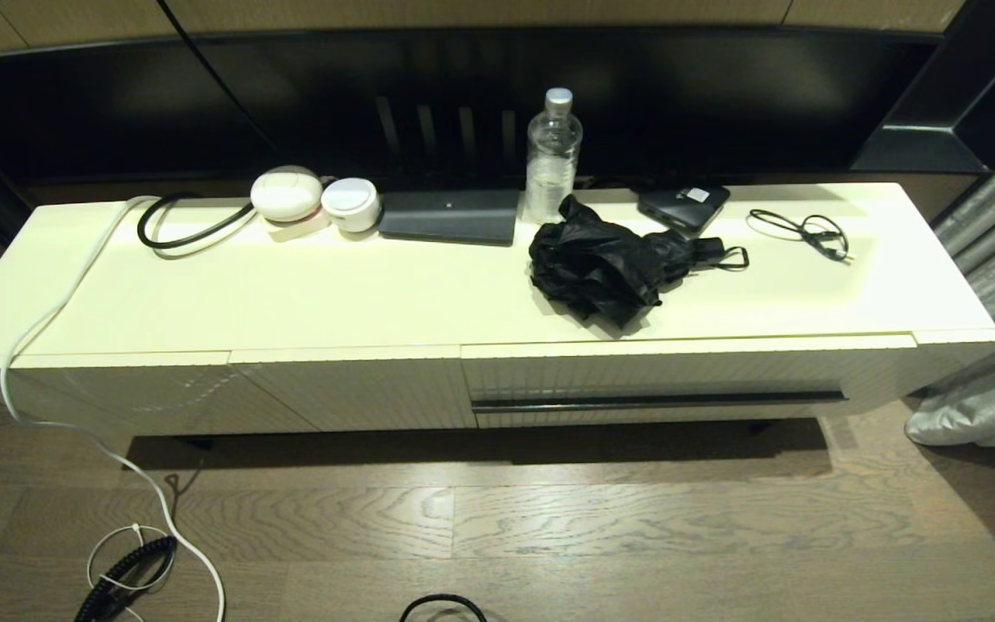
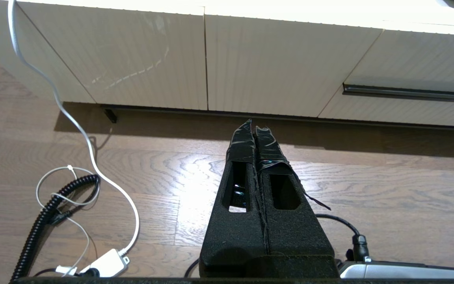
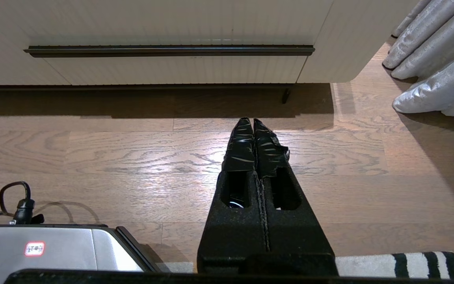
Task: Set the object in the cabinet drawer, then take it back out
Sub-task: Open the drawer
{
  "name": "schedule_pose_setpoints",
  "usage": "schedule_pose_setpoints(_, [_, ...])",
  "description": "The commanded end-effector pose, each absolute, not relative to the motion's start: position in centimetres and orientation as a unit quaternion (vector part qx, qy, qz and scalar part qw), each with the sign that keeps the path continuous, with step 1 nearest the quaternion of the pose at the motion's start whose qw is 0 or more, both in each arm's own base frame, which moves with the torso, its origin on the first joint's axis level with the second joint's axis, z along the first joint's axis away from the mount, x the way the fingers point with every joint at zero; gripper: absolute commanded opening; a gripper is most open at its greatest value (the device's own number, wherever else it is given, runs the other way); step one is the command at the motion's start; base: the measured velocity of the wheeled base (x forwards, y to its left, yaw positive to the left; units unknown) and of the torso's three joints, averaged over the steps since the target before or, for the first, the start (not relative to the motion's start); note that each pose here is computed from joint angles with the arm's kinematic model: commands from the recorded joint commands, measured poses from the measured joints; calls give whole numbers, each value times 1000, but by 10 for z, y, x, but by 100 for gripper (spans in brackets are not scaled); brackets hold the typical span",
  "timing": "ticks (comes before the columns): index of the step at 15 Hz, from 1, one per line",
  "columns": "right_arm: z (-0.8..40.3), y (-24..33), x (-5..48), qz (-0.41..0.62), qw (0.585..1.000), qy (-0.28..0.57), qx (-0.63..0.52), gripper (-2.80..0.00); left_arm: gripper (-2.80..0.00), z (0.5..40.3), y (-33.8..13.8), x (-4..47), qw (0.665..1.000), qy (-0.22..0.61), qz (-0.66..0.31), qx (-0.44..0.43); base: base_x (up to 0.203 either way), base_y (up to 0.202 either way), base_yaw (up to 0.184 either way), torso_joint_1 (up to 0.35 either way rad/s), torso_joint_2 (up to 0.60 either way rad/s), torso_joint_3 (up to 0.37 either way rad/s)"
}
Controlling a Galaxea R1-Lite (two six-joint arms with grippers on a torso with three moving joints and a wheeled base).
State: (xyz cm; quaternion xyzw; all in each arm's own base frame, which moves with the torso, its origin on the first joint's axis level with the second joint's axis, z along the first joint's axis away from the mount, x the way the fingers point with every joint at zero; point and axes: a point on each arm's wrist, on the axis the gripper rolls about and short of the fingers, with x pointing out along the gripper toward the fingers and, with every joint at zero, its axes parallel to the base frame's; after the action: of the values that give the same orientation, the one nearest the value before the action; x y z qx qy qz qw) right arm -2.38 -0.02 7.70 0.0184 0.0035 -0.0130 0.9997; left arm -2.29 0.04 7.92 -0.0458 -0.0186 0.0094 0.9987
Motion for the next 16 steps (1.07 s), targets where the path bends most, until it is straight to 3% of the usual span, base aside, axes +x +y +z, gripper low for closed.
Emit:
schedule_pose_setpoints(1, [77, 0, -24, -13, 1000, 4, 18, -280, -280, 79, 0, -23, 999, -20, 10, -46, 0, 0, 0, 0, 0, 0])
schedule_pose_setpoints(16, [77, 0, -23, -13, 1000, -1, 14, -280, -280, 79, 0, -23, 999, -20, 10, -46, 0, 0, 0, 0, 0, 0])
